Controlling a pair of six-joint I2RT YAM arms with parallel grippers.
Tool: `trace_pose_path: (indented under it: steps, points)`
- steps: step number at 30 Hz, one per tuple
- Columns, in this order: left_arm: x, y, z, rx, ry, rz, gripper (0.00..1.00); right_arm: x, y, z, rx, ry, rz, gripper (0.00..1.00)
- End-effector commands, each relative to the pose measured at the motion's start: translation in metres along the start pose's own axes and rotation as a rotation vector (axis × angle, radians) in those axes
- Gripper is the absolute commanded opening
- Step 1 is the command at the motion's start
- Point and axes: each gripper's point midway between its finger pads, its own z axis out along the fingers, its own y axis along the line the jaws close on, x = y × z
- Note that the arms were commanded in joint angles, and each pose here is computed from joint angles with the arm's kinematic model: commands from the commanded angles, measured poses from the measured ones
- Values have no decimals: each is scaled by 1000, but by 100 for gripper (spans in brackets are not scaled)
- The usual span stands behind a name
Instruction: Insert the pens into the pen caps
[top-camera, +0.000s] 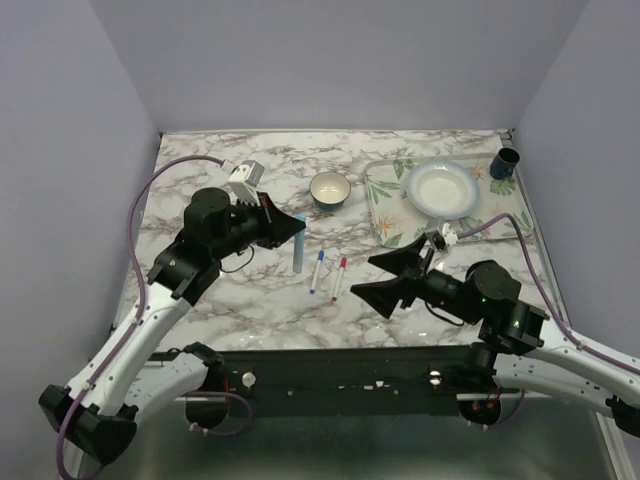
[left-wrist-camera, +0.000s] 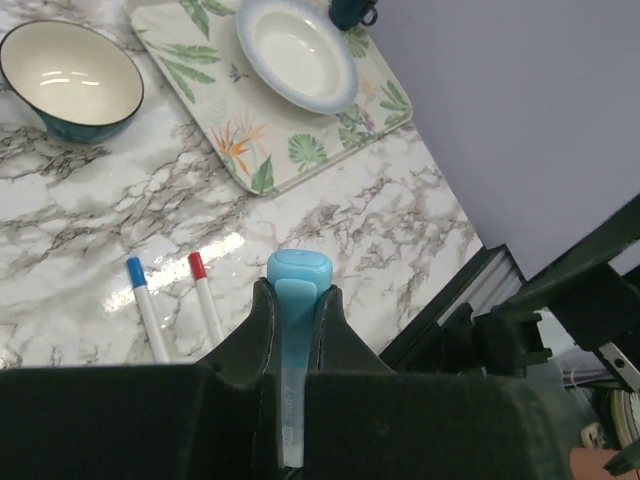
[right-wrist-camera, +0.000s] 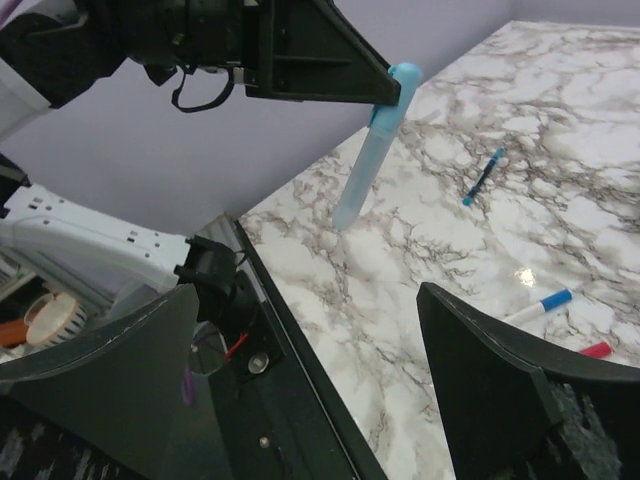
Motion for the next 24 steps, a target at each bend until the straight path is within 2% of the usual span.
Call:
trace_pose_path:
  steps: [1, 5, 12, 17, 21, 24]
  points:
    - [38, 44, 20, -69, 224, 10, 0, 20, -34, -16, 188, 11, 121, 96]
    - [52, 112, 37, -352, 278, 63, 0, 27, -44, -26, 241, 8, 148, 96]
    - [102, 178, 50, -602, 388, 23, 0, 21, -57, -38, 325, -13, 140, 96]
    - [135, 201, 64, -691, 456, 19, 0, 20, -63, -42, 356, -19, 133, 96]
    - [146, 201, 81, -685, 471, 0, 0, 24, -66, -43, 374, -12, 142, 96]
    - [154, 214, 86, -753, 503, -11, 0, 23, -66, -43, 376, -12, 148, 96]
